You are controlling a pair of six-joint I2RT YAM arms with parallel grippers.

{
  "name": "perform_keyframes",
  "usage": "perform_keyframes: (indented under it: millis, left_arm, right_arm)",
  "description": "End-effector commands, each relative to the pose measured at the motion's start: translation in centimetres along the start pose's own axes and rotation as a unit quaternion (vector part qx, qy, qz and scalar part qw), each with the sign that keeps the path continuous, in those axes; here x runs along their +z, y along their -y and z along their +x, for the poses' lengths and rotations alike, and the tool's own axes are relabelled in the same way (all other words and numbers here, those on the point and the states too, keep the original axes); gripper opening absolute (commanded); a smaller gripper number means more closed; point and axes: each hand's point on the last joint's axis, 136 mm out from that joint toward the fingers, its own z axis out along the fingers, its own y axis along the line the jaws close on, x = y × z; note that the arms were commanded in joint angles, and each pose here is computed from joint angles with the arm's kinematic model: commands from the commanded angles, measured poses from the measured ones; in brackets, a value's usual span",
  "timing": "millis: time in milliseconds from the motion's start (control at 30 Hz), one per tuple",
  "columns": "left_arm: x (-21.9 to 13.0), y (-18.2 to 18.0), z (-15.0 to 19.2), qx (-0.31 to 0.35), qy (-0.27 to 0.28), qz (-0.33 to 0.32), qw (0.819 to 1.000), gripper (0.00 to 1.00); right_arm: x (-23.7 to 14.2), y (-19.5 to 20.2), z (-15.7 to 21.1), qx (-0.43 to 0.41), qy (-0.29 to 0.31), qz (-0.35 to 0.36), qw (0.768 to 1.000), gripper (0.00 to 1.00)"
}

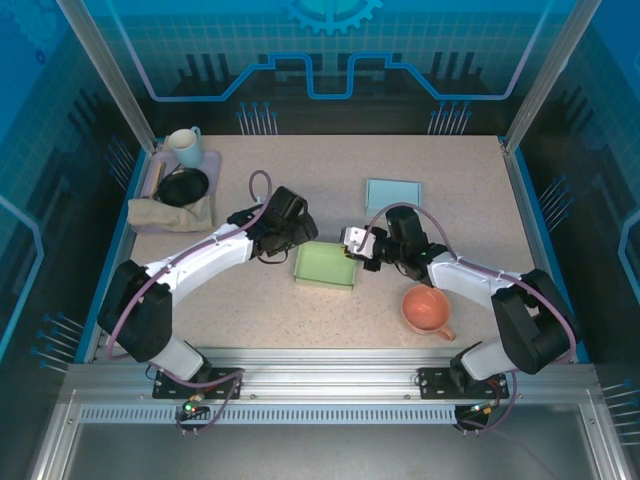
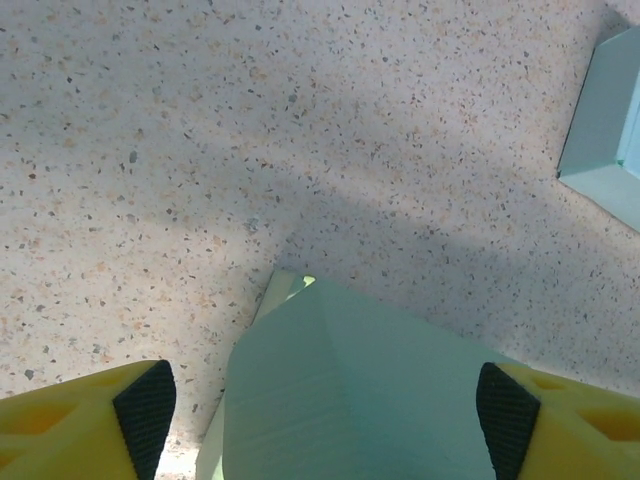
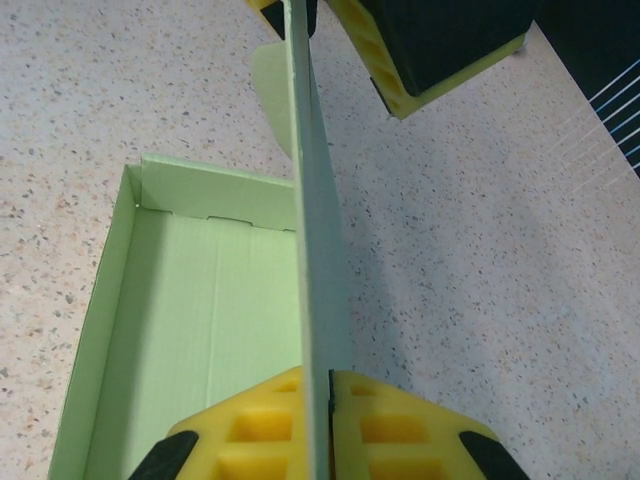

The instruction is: Fold the paper box

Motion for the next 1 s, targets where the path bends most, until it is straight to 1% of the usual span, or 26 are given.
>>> perform_keyframes:
  millis: [0, 133, 233, 400, 600, 767, 900, 967]
  left_arm:
    - [-0.6, -0.3, -0.7, 0.016, 0.005, -0.017, 1.0, 0.84]
    - [-0.7, 0.2, -0.9, 0.017, 0.004, -0.015, 1.0, 0.84]
    - [-0.8, 1.0, -0.9, 0.012, -0.003, 0.002, 1.0, 0.83]
    - [-0.9, 2.5, 0.3, -0.001, -0.035, 0.039, 0.999, 0.82]
    - [-0.8, 3.6, 1.8, -0.024, -0.066, 0.067, 0.995, 0.82]
    - [-0.9, 4.7, 2.7, -0.039, -0.084, 0.087, 0.992, 0.79]
    - [-0.9, 4.9, 2.7, -0.042, -0.082, 0.087, 0.992, 0.76]
    - [-0.8, 4.8, 2.6, -0.041, -0.078, 0.083, 0.993, 0.73]
  right_arm:
    - [-1.2, 0.0, -1.8, 0.035, 0.04, -0.019, 0.998, 0.04]
    - [-2.1, 0.0, -2.3, 0.027, 0.057, -0.014, 0.998, 0.04]
    - [-2.2, 0.1, -2.5, 0.029, 0.062, -0.014, 0.998, 0.04]
    - [-1.9, 0.8, -2.3, 0.039, 0.057, -0.001, 0.998, 0.04]
    - [-1.8, 1.7, -2.1, 0.046, 0.05, 0.022, 0.997, 0.04]
    - [-1.6, 1.9, -1.6, 0.045, 0.038, 0.03, 0.998, 0.04]
    - [-1.1, 1.6, -1.4, 0.029, 0.025, 0.03, 0.999, 0.04]
    - [-0.8, 1.2, -1.3, 0.017, 0.02, 0.026, 0.999, 0.04]
